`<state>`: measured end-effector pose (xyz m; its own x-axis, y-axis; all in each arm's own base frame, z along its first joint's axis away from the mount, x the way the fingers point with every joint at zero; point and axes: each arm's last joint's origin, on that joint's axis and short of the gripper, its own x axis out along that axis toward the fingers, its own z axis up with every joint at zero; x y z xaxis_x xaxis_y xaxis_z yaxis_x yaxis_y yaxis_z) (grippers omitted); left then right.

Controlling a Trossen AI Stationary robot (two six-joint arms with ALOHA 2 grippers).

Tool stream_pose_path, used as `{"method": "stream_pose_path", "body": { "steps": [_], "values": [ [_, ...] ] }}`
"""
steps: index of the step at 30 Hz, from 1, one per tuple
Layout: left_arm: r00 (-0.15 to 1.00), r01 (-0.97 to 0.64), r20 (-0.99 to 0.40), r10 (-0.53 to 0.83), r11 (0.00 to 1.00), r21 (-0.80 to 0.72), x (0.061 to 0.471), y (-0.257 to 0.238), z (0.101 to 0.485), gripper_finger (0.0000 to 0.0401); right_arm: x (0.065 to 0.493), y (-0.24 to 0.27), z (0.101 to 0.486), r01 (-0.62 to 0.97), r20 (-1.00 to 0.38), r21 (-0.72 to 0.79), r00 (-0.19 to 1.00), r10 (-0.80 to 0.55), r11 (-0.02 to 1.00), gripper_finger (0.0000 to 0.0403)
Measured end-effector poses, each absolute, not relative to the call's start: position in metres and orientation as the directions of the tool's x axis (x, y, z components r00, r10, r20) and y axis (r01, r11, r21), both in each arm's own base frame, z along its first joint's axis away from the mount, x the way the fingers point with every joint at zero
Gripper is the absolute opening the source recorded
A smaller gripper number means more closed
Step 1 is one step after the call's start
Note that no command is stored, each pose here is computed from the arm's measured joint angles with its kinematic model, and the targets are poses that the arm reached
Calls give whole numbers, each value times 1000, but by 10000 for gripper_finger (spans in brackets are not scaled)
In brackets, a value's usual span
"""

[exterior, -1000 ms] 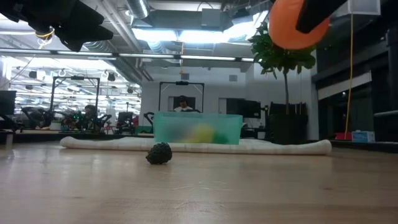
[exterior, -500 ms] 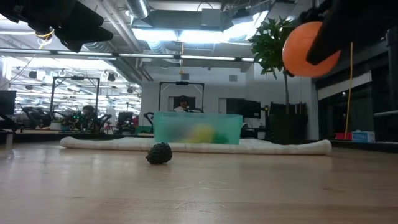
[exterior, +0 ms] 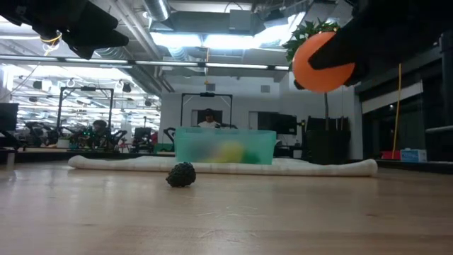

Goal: Pick and placing Produce into tupperware
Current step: Put the orange into the blue bin

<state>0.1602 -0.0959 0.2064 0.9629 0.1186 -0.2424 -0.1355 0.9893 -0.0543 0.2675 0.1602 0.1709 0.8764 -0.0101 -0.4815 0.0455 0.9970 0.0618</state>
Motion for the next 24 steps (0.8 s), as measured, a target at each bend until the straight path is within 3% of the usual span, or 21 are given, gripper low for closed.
{"method": "stream_pose_path", "body": {
  "steps": [12,18,24],
  "values": [
    [962,-138,-244,121,989,-53,160,-96,206,192,262,143,170,7,-210,50,978,4,999,249],
    [962,-143,-242,127,988,-52,160,-95,206,192,259,129,164,38,-168,57,985,-28,998,249],
    [944,-246,-231,234,969,-23,166,-86,206,192,267,113,169,92,-118,-7,989,-92,996,249]
  ]
}}
